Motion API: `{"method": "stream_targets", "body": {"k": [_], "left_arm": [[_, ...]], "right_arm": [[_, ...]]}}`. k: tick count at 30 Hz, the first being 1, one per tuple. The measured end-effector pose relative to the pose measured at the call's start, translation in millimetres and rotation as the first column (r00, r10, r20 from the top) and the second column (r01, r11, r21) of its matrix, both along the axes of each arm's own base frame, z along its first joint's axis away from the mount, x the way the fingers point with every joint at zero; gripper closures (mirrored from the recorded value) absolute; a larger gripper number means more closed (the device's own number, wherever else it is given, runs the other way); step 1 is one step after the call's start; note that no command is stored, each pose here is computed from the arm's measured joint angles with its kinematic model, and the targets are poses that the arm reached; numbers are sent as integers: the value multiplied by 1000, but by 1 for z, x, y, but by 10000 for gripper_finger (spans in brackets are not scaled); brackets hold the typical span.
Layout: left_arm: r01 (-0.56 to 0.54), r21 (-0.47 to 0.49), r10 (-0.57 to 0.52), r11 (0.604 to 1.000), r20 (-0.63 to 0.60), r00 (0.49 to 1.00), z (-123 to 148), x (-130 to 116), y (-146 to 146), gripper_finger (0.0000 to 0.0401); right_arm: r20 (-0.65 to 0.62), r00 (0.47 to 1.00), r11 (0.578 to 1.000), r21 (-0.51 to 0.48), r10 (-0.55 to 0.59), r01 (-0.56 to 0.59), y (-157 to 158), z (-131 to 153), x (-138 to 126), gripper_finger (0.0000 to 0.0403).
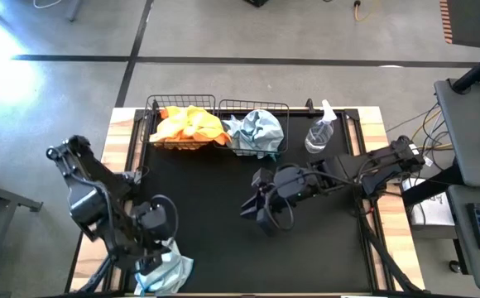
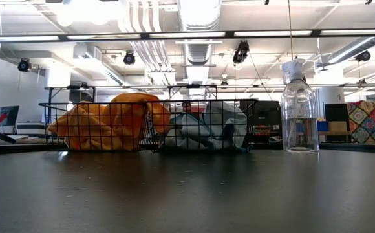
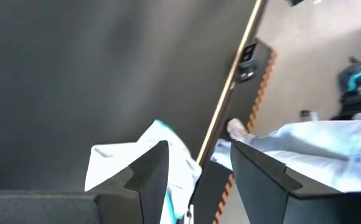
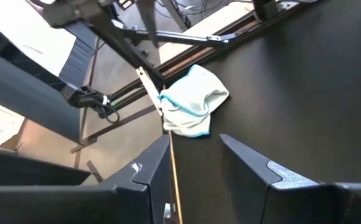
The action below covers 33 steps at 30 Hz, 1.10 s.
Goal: Sort microfiber towel by color & place in baskets
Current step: Put the blue microfiber cloth into the right black wire basket
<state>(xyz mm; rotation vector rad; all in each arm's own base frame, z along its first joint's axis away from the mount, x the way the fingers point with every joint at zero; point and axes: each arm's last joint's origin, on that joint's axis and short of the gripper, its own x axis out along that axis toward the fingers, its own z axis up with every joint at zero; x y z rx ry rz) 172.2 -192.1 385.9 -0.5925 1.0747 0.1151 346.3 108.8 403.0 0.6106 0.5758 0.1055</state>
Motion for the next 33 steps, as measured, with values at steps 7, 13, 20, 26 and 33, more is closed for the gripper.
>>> {"method": "stream_targets", "body": {"k": [7, 13, 20, 26, 33], "left_arm": [[-53, 60, 60, 997, -117, 991, -25, 5, -23, 243], [-81, 78, 99, 994, -268, 958, -49, 8, -43, 243], [-119, 83, 141, 989, -369, 919, -69, 9, -61, 243], [-157, 109, 188, 982, -397, 898, -80, 12, -69, 243], [-154, 152, 209, 976, -488, 848, -106, 16, -81, 243]], "right_arm": [[0, 1000, 1000, -3, 25, -25, 11, 0, -3, 277], [1, 1000, 1000, -9, 19, -19, 11, 0, -3, 275], [3, 1000, 1000, -18, 16, -16, 10, -1, -3, 276], [1, 1000, 1000, -19, 16, -16, 10, -1, -3, 277], [-28, 999, 999, -29, 17, -18, 10, -3, -5, 280]]}}
